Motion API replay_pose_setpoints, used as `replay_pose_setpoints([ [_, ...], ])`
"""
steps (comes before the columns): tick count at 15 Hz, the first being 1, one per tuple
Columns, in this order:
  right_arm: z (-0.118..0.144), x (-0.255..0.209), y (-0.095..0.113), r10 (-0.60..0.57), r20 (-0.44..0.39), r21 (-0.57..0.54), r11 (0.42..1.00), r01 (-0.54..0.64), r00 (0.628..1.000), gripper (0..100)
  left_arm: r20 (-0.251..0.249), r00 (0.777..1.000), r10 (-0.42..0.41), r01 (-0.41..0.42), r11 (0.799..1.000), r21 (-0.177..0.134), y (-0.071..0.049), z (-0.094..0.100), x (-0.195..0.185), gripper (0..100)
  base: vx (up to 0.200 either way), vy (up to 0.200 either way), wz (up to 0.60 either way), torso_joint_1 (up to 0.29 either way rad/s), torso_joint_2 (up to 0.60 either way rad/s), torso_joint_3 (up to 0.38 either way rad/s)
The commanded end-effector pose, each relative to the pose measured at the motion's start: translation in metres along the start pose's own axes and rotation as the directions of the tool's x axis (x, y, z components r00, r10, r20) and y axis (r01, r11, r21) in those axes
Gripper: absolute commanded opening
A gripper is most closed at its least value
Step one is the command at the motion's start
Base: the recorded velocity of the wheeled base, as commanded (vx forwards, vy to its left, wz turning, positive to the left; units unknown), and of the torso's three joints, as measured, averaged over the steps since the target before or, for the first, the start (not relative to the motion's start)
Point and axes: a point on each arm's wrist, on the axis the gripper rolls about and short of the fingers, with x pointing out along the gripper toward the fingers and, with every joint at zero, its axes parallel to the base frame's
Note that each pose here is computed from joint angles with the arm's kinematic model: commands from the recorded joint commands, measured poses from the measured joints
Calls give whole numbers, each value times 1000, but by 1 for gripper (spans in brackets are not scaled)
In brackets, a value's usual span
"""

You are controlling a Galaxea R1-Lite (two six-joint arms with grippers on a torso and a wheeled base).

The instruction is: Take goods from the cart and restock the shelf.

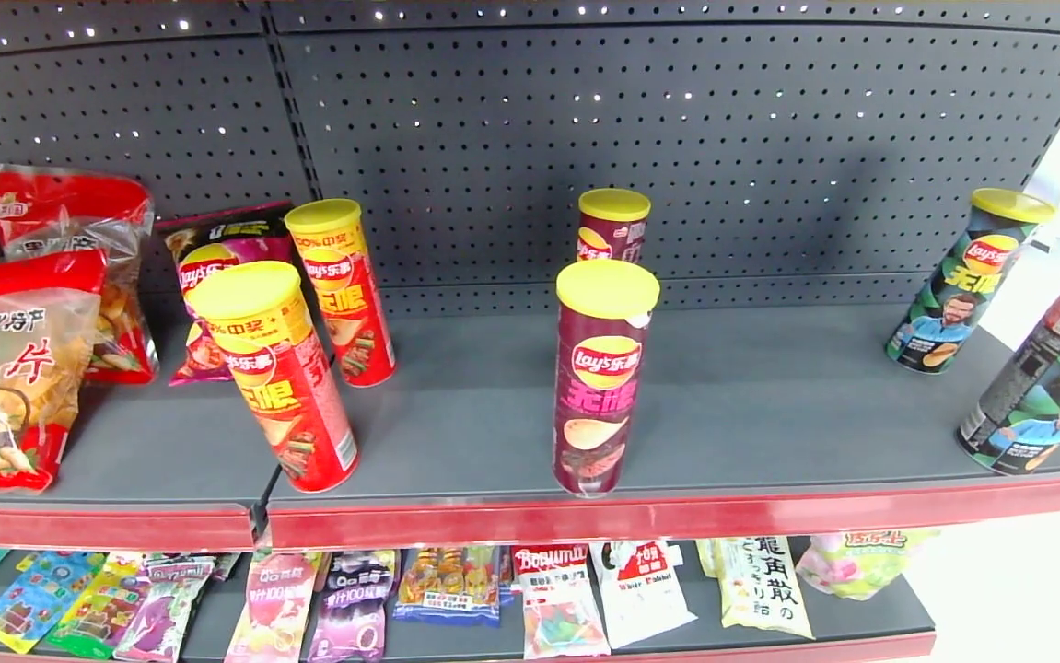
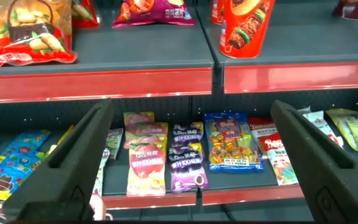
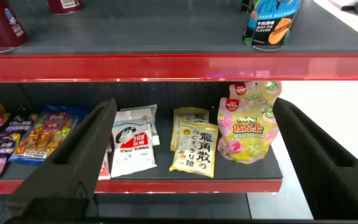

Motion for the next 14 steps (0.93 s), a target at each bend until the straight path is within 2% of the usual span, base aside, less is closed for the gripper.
replay_pose_setpoints([
  [1, 0, 0, 0, 1, -1, 0, 1000, -1, 1000, 100, 0, 1000, 0, 0, 1000, 0, 0, 0, 0, 100, 0, 0, 0, 0, 0, 0],
  [14, 0, 0, 0, 1, -1, 0, 1000, -1, 1000, 100, 0, 1000, 0, 0, 1000, -1, 0, 0, 0, 100, 0, 0, 0, 0, 0, 0],
])
